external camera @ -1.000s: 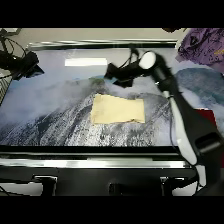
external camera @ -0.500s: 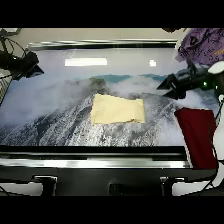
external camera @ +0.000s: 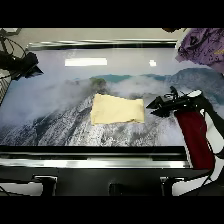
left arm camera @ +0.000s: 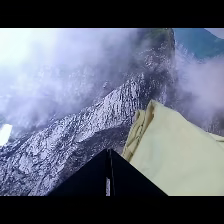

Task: Fold the clothes and pants, and hang the long-sleeved shirts on hangers.

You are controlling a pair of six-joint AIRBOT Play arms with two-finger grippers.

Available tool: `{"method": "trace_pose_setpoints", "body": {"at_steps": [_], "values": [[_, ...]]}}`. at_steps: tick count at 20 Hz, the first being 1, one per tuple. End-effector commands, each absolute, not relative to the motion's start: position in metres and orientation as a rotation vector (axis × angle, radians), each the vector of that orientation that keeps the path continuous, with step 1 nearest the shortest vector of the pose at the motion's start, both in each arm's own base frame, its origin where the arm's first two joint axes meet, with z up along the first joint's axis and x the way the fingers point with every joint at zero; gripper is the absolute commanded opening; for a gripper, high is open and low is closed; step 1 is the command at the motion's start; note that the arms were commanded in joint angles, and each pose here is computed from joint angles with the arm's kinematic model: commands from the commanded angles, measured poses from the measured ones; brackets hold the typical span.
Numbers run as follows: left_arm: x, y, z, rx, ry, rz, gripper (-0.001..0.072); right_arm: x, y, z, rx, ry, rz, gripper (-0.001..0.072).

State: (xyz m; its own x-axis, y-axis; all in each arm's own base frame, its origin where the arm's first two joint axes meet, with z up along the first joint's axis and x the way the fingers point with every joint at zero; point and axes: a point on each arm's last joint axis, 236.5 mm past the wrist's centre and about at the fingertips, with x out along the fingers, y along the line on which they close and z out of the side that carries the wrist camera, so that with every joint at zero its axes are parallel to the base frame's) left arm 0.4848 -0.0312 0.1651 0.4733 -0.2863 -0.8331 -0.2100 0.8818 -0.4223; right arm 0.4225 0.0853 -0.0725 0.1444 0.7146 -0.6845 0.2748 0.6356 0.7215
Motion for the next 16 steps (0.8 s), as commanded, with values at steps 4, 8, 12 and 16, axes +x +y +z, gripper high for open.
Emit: {"method": "trace_pose_setpoints", "body": {"at_steps": [4, 8, 12, 16], "values": [[0.485, -0.030, 0.164, -0.513, 1.090, -0.045, 0.0017, 0.424, 0.122, -0.100, 0.891, 1.451, 0.442, 0.0414], [0.485, -0.030, 0.164, -0.513, 1.091, -0.045, 0.0016, 0.430, 0.138, -0.099, 0.884, 1.429, 0.453, 0.0053], [0.485, -0.030, 0.164, -0.513, 1.091, -0.046, 0.0017, 0.452, 0.130, -0.059, 0.821, 1.348, 0.450, 0.0024], [0.485, -0.030, 0.164, -0.513, 1.092, -0.046, 0.0017, 0.493, 0.092, -0.004, 0.685, 1.272, 0.298, 0.0024]]}}
